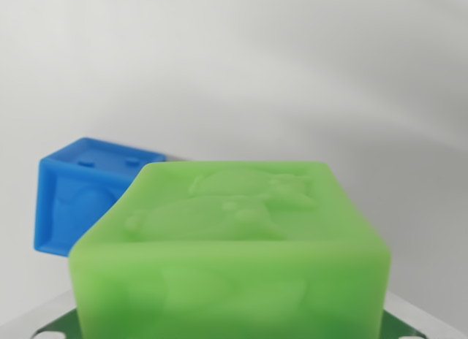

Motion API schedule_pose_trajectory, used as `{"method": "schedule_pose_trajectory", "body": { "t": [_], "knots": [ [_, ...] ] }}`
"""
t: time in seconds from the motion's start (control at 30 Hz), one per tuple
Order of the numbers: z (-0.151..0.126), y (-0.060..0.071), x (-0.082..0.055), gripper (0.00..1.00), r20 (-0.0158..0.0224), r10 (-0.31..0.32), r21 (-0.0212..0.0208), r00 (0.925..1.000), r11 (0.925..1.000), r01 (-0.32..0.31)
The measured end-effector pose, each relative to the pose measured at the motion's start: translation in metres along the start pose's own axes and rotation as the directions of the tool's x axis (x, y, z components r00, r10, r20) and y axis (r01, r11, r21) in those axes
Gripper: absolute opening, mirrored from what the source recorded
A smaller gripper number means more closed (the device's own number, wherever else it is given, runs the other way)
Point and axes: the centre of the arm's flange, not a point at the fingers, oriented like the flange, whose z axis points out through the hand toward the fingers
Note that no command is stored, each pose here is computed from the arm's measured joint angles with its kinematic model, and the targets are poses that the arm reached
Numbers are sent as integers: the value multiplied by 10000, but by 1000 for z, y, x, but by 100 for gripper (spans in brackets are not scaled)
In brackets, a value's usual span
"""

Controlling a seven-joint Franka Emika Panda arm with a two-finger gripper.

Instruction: Stack cube

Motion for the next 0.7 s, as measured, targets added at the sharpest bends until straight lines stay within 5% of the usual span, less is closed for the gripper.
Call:
{"method": "schedule_pose_trajectory", "body": {
  "t": [0.7],
  "knots": [
    [-1,-19,-37,0,4,1005,1,9949,9949,-1005]
  ]
}}
